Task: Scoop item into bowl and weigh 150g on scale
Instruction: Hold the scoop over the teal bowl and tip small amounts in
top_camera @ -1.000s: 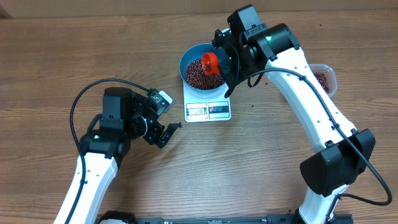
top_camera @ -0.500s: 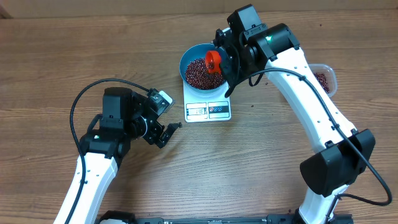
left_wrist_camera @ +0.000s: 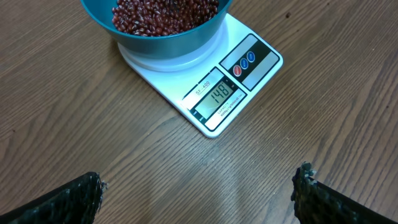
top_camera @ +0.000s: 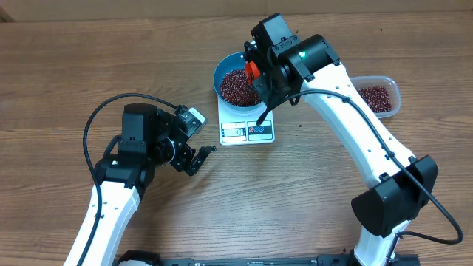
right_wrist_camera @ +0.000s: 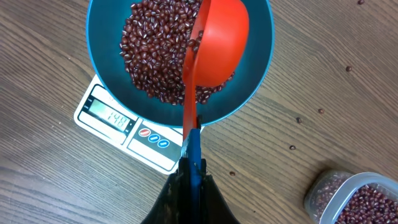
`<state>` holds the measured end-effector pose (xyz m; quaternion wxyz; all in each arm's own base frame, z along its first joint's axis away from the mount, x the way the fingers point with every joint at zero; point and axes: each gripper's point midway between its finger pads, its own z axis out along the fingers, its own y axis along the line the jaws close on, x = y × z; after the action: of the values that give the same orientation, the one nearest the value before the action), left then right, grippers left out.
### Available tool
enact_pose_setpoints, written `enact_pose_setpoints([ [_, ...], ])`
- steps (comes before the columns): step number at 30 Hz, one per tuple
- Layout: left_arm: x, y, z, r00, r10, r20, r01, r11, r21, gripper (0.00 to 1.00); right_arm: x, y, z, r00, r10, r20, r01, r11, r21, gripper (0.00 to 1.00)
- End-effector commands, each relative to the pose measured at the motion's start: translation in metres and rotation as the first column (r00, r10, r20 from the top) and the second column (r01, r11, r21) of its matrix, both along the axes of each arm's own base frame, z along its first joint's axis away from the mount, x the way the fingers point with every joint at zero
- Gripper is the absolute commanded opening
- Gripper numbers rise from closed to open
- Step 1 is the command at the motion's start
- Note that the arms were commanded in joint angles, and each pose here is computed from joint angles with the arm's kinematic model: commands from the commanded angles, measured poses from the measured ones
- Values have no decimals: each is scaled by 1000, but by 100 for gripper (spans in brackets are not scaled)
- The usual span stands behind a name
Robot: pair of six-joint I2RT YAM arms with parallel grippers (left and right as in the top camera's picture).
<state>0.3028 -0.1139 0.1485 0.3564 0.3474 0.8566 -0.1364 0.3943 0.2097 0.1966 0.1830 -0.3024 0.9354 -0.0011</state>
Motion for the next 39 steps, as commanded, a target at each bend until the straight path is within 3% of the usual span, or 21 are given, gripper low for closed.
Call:
enact_pose_setpoints([
  [1, 1, 0, 1, 1000, 8, 0, -8, 1000, -3, 100, 3, -1, 33, 997, -7, 80, 4, 999, 37, 4],
  [28, 1, 0, 1, 1000, 8, 0, -8, 1000, -3, 100, 7, -5, 35, 986, 106, 130, -97, 993, -74, 4],
  [39, 1, 0, 1, 1000, 8, 0, -8, 1000, -3, 100, 2, 1, 33, 989, 113, 99, -111, 993, -28, 4],
])
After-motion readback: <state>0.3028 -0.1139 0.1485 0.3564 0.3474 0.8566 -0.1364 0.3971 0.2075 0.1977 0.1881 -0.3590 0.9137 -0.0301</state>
